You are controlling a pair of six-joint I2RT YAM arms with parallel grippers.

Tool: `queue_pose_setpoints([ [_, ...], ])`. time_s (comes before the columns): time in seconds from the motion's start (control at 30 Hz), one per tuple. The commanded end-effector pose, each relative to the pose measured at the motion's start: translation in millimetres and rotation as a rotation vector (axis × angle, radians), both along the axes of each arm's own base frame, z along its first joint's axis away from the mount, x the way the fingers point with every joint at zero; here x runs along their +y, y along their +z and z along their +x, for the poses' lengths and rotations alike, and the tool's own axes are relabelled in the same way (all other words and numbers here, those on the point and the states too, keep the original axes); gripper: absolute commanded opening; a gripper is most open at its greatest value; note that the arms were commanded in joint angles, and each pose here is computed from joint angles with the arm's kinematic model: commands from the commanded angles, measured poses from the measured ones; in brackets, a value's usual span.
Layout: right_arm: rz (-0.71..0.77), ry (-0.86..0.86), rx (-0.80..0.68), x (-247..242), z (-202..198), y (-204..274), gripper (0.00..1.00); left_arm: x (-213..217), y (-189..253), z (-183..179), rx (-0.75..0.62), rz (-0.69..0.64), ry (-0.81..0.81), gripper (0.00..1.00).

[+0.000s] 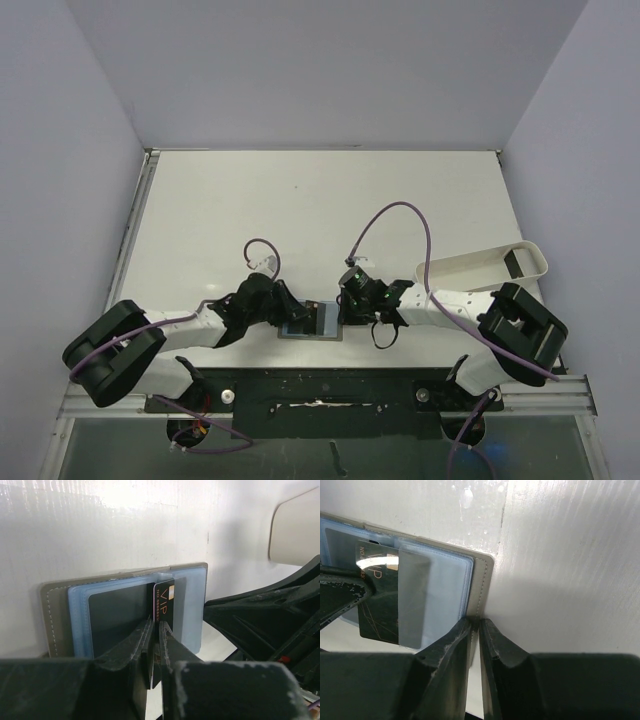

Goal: Put the credit cards into the card holder
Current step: Insert the credit card into the card holder.

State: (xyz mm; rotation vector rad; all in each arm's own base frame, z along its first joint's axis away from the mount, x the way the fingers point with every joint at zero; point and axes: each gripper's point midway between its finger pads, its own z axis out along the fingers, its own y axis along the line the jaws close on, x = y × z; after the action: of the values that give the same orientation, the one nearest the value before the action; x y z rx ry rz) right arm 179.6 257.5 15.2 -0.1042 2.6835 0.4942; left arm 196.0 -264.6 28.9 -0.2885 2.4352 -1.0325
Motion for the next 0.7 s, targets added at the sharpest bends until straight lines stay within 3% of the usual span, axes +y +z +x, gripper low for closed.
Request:
queue_pose_setpoints([
  [0.0,-0.008,-0.026,-0.015,-2,0,10,0.17,2,-1,0,-0.007,0.024,0.008,0.13],
  [0.17,0.003,-0.051,-0.045,-4,4,26,0.22,2,14,4,-0.039,0.034,0.008,0.25],
  [0.37,0.008,-0.064,-0.06,-6,6,28,0.22,3,19,4,-0.052,0.034,0.001,0.35],
  [0.67,0.007,-0.046,-0.032,0,3,15,0.18,2,11,0,-0.031,0.034,-0.012,0.37],
])
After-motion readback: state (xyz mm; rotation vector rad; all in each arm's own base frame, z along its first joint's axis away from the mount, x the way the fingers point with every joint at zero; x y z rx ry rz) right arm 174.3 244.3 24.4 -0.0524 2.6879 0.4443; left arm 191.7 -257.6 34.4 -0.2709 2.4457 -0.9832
